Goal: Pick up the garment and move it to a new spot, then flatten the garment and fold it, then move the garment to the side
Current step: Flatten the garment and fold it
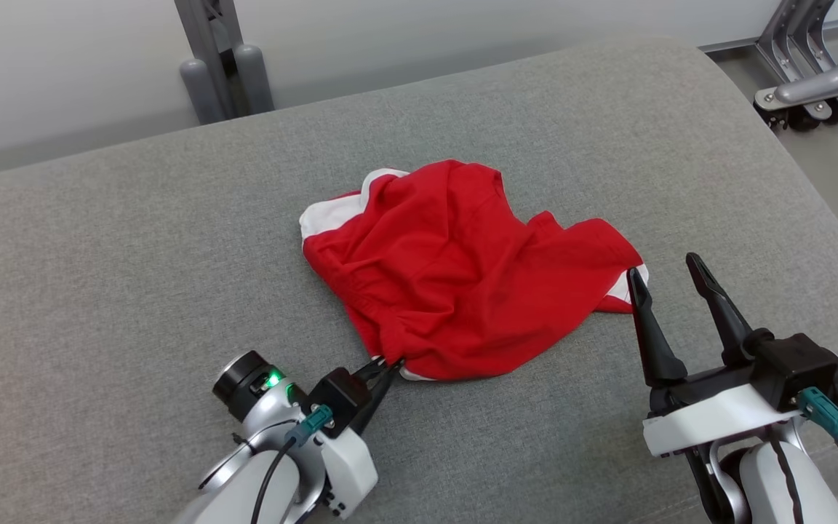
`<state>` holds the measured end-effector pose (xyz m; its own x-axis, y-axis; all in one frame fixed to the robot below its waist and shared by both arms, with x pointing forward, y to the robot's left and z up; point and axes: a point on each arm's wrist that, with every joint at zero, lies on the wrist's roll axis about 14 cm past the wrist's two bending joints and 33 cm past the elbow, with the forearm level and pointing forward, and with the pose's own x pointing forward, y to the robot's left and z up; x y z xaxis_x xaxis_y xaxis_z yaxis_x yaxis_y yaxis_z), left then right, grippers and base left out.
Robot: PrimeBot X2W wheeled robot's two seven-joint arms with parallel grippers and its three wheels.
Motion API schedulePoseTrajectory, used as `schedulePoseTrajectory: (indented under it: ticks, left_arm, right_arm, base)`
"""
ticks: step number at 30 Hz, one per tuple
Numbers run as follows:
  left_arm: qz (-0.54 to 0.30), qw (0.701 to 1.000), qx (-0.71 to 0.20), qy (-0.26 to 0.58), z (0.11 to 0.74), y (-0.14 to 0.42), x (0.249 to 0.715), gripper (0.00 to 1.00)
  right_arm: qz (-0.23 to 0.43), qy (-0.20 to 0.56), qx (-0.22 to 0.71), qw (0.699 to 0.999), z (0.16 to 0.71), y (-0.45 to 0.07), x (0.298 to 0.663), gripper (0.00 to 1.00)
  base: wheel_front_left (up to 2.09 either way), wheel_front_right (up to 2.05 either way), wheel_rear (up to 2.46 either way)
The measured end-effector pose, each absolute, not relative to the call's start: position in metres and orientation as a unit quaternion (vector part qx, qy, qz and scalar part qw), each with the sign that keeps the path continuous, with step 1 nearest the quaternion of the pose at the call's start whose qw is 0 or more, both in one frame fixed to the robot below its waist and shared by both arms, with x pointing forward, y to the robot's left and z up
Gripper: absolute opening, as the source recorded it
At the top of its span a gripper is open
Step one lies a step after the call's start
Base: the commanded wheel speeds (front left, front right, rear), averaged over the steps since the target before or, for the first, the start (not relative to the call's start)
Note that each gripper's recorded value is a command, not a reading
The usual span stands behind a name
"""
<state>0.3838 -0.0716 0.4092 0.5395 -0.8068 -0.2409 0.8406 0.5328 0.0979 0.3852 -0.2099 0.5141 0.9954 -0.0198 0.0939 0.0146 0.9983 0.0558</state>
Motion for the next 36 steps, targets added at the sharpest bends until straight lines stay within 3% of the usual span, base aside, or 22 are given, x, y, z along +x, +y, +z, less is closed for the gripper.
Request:
schedulePoseTrajectory:
  ticks: [13, 23, 27, 36]
  left_arm:
    - [-0.489, 0.865, -0.078, 0.084, 0.508, -0.112, 0.393, 0.0]
    - [-0.52, 0.853, -0.047, 0.012, 0.615, -0.148, 0.411, 0.0]
    - [-0.487, 0.87, -0.026, 0.065, 0.594, -0.134, 0.425, 0.0]
    - [-0.35, 0.896, -0.074, 0.262, 0.466, -0.03, 0.426, 0.0]
  right_arm:
    - [-0.016, -0.07, 0.038, 0.997, 0.529, -0.214, 0.373, 1.0]
    - [-0.079, -0.177, 0.024, 0.981, 0.597, -0.259, 0.354, 1.0]
    - [-0.085, -0.181, 0.017, 0.98, 0.6, -0.262, 0.348, 1.0]
    - [-0.065, -0.156, 0.02, 0.985, 0.582, -0.248, 0.356, 1.0]
  base:
    - [0.0, 0.0, 0.0]
    - [0.0, 0.0, 0.0]
    - [0.0, 0.0, 0.0]
    - [0.0, 0.0, 0.0]
